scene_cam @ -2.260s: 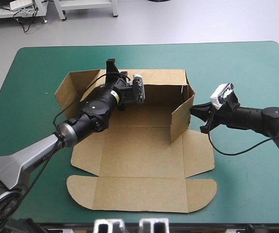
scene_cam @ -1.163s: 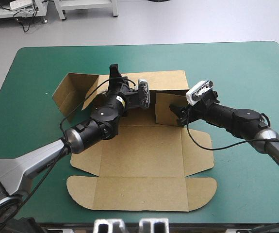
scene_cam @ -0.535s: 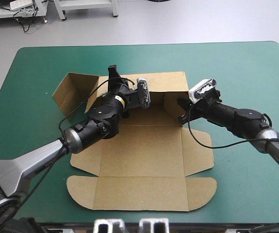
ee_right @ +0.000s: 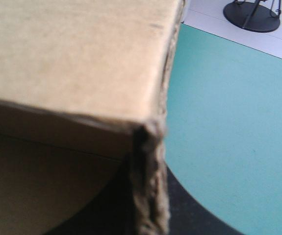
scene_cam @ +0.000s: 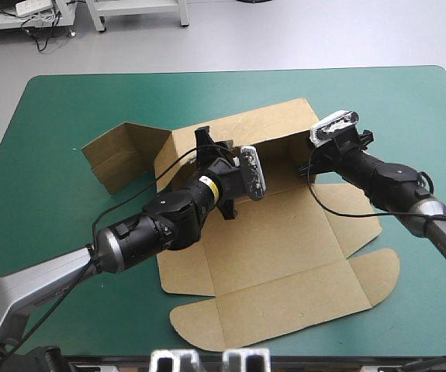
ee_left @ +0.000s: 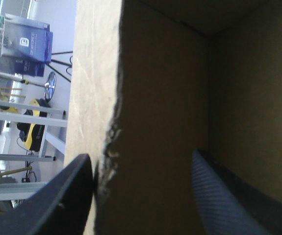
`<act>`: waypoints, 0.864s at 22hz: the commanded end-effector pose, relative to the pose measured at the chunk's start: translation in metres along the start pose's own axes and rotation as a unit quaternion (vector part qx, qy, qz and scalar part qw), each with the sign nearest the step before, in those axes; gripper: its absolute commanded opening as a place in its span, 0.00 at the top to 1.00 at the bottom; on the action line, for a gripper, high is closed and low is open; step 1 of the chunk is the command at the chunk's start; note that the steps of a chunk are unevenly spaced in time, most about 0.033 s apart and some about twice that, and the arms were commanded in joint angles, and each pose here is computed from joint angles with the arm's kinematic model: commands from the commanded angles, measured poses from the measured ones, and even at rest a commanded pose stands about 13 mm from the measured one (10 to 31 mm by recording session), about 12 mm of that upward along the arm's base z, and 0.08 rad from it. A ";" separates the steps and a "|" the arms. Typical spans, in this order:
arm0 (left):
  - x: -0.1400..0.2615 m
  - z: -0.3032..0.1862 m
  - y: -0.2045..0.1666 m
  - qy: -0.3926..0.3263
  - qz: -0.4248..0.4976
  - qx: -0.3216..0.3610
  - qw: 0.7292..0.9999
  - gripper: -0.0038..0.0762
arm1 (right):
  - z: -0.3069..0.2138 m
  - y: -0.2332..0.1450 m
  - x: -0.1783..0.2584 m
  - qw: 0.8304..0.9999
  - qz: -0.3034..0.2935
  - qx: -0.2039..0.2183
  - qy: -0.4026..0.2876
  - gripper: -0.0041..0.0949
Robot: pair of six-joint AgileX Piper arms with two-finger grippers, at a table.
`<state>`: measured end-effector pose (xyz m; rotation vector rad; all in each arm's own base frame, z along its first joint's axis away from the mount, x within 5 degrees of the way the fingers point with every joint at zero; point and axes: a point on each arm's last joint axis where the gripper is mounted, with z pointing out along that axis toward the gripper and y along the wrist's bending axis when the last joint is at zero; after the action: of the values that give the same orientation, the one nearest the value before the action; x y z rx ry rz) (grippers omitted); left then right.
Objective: Fold the box
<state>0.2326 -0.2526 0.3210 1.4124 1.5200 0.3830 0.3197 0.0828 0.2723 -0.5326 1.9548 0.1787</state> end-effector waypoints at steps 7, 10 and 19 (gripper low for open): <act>-0.005 -0.091 0.047 -0.083 -0.125 -0.042 0.988 0.95 | -0.014 -0.013 -0.019 0.997 -0.025 0.067 -0.019 0.98; 0.013 -0.096 0.063 -0.048 -0.145 -0.071 0.986 0.93 | -0.017 -0.011 -0.022 0.997 -0.044 0.059 -0.025 0.98; 0.136 -0.098 0.142 0.035 -0.424 -0.187 0.885 0.93 | -0.043 -0.022 -0.022 0.994 -0.072 -0.076 0.005 0.98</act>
<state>0.2580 -0.0811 0.3965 0.5082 1.8992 0.2179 0.3074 0.0657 0.2921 -0.7157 1.9214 0.1361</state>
